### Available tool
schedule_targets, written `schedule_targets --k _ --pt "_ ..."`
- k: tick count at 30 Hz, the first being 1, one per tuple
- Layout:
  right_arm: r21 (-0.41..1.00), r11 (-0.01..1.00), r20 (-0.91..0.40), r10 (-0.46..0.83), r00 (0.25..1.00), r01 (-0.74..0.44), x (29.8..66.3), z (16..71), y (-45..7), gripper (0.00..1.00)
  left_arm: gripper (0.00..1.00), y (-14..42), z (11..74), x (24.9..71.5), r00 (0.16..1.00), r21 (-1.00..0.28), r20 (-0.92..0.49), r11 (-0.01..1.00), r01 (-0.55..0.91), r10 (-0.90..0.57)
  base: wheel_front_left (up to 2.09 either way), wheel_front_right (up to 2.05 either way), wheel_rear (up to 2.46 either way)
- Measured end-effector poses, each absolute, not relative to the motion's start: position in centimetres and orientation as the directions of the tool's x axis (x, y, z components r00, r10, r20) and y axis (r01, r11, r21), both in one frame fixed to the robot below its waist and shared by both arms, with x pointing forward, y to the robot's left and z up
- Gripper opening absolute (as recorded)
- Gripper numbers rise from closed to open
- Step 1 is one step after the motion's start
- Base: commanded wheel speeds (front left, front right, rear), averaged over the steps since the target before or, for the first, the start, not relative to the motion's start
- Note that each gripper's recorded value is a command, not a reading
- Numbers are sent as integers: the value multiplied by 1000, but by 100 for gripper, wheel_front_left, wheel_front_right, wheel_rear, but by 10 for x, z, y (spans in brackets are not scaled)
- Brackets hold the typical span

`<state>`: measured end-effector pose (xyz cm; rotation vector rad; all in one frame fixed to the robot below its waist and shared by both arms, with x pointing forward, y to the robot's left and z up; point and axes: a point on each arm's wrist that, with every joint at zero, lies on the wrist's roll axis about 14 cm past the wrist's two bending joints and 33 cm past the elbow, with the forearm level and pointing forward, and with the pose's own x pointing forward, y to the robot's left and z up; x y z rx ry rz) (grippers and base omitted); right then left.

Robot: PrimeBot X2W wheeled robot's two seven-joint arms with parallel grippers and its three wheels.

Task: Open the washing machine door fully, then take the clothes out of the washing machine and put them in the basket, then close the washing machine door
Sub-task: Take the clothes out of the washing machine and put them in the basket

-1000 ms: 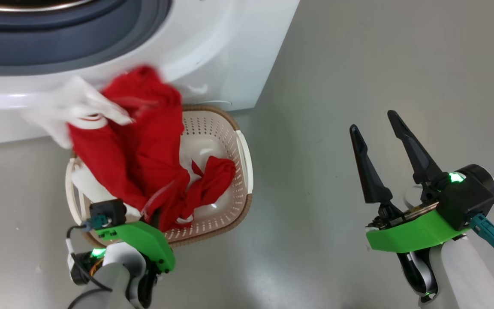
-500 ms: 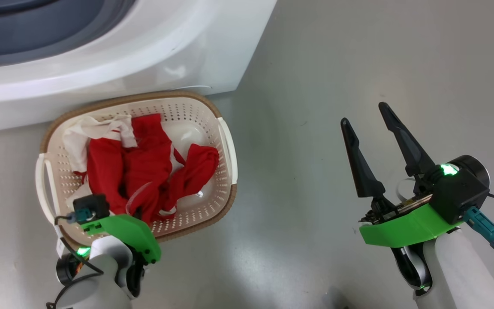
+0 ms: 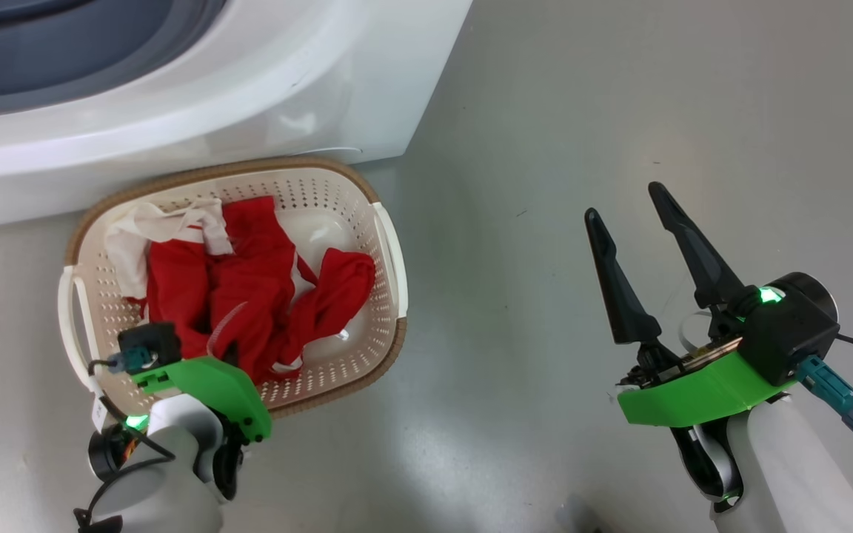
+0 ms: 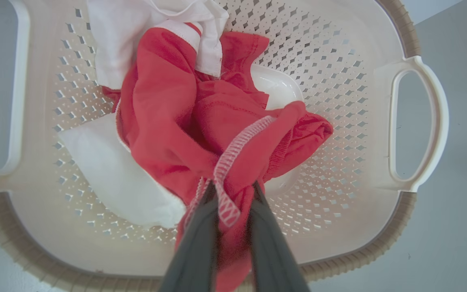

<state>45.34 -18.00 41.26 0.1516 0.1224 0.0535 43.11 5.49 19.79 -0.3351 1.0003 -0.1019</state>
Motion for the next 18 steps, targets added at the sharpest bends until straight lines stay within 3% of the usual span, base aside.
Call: schedule_targets --k 1,2,3,9,18 --pt "155 987 -117 64 991 -45 454 413 -179 100 38 56 198 431 541 -321 -807 945 -68 -235 0 0 0" --pt "155 987 -117 65 991 -46 454 413 -179 100 62 56 199 432 542 -319 -807 945 -68 -233 0 0 0" --pt "156 987 -117 66 991 -48 454 413 -179 100 100 58 200 432 543 -316 -807 946 -67 -231 0 0 0" --pt "163 985 -106 73 992 -55 455 417 -176 100 100 63 207 434 556 -307 -801 950 -61 -223 0 0 0" --pt "171 982 -64 86 994 -74 456 434 -170 100 100 69 243 458 680 -314 -700 949 -21 -217 0 0 0"
